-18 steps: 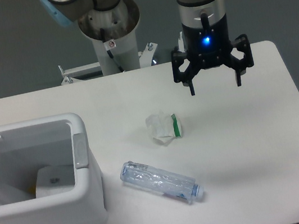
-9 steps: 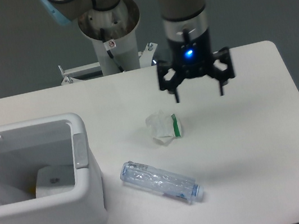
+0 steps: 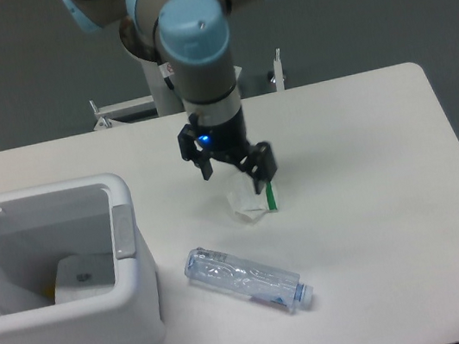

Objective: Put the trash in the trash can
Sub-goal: 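Close the gripper on the green-edged plastic wrapper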

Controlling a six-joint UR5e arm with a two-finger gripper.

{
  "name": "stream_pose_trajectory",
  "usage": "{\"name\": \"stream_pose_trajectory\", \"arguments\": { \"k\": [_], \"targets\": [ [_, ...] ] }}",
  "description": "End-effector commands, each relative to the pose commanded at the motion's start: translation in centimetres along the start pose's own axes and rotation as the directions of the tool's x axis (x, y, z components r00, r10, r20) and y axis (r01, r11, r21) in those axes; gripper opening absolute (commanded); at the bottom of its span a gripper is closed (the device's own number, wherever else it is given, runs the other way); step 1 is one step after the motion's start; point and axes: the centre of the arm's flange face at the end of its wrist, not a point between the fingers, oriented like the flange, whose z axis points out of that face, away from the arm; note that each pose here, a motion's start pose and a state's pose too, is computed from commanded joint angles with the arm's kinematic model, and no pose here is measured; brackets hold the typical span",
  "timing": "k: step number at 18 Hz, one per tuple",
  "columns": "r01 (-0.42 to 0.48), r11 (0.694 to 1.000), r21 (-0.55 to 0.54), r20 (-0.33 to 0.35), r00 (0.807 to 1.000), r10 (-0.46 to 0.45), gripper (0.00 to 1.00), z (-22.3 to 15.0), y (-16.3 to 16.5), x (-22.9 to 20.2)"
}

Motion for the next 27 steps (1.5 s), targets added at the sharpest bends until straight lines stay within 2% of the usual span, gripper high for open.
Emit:
{"name": "stream_pose_trajectory", "arguments": {
  "k": [3, 8, 14, 18, 19, 20, 21, 23, 26, 27],
  "targets": [
    [-0.041, 0.995, -0.086, -0.052, 0.998, 0.037, 1.0, 3.5, 1.0, 0.7],
    [-0.049, 0.99, -0.13, -0.105, 0.994, 0.036, 1.0, 6.6, 1.6, 1.5],
    [-0.057, 0.985, -0.161, -0.144, 0.989, 0.034, 1.0, 8.8, 1.9, 1.9],
    [-0.055, 0.985, -0.161, -0.137, 0.99, 0.033, 1.0, 9.1, 1.9, 1.7],
    [-0.054, 0.986, -0.161, -0.136, 0.99, 0.032, 0.95, 9.0, 1.9, 1.6],
    [-0.048, 0.986, -0.162, -0.135, 0.991, 0.026, 0.86, 9.0, 1.8, 1.6],
    [-0.044, 0.985, -0.164, -0.136, 0.99, 0.021, 0.69, 9.2, 1.9, 1.6],
    [-0.041, 0.985, -0.166, -0.14, 0.99, 0.018, 0.41, 9.3, 2.0, 1.7],
    [-0.039, 0.986, -0.164, -0.133, 0.991, 0.017, 0.04, 9.1, 2.0, 1.4],
    [-0.035, 0.986, -0.164, -0.13, 0.991, 0.014, 0.01, 8.9, 2.1, 1.3]
  ]
}}
